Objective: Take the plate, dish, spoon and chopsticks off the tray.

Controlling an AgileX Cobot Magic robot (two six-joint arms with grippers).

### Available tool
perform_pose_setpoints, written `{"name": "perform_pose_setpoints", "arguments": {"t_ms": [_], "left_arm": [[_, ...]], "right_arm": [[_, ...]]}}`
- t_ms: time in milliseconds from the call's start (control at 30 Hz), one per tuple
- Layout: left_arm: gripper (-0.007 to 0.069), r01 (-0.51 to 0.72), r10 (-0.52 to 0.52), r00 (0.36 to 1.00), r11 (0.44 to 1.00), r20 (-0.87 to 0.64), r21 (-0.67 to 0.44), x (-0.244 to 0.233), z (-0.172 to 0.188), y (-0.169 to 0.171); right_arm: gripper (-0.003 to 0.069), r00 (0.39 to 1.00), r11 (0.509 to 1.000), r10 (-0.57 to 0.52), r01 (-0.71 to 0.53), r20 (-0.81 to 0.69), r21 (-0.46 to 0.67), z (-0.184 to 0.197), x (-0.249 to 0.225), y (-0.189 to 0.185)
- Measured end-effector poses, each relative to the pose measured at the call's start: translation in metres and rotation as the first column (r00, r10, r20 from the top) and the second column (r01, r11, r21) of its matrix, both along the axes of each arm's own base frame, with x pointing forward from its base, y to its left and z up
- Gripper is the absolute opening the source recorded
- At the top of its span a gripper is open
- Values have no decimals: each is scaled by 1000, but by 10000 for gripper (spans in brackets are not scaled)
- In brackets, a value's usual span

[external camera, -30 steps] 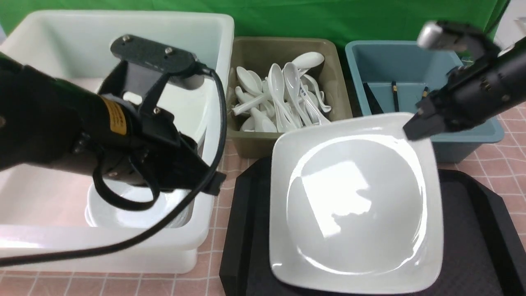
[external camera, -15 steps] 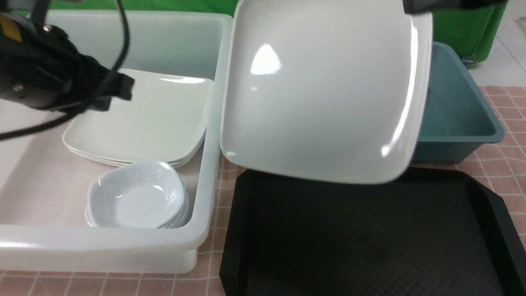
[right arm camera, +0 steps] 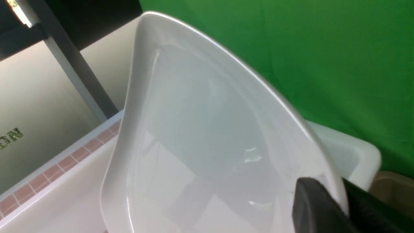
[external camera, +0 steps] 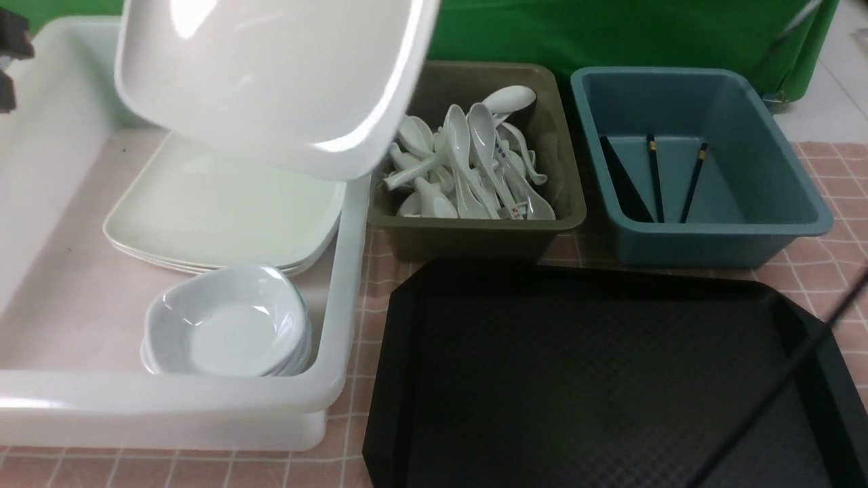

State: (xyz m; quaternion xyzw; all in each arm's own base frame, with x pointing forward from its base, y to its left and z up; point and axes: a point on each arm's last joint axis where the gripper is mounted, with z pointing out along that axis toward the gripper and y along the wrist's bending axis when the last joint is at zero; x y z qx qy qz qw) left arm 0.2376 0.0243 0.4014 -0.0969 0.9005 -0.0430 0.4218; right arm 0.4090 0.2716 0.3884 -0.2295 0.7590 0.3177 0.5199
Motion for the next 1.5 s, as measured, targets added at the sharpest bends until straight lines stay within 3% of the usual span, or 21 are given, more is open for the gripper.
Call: {"name": "perform_pose_setpoints", "arguments": {"t_ms": [333,800,933,1067,1200,1367,1500], "left_arm": [[-2,18,-19,999,1000,-29,-7,-4,-1,-1],[-2,39,-39,999,999,-37,12,-6,-1,-2],[-2,42,-41,998,999,-38,14,-6,-1,-2],[-2,46,-46,998,999,-45,16,-7,-1,-2],[-2,49,-48,998,999,-49,17,-7,-1,-2],[-2,50,-49,997,999,-51,18,-7,-2,-2],[-2,63,-61,997,998,-52,32,-7,-2,-2]], "right_arm": [[73,999,999,-2,4,50,-47,-79,11,67],[80,997,996,-33,39,72,-85,-119,23,78],[136,995,995,-49,56,88,-77,-121,25,78],[303,992,995,-64,72,111,-75,-121,27,78],[347,992,995,-61,70,111,-76,-121,27,78],[300,993,995,-48,58,112,-87,-120,26,79],[171,996,994,4,5,84,-108,-101,21,68]]}}
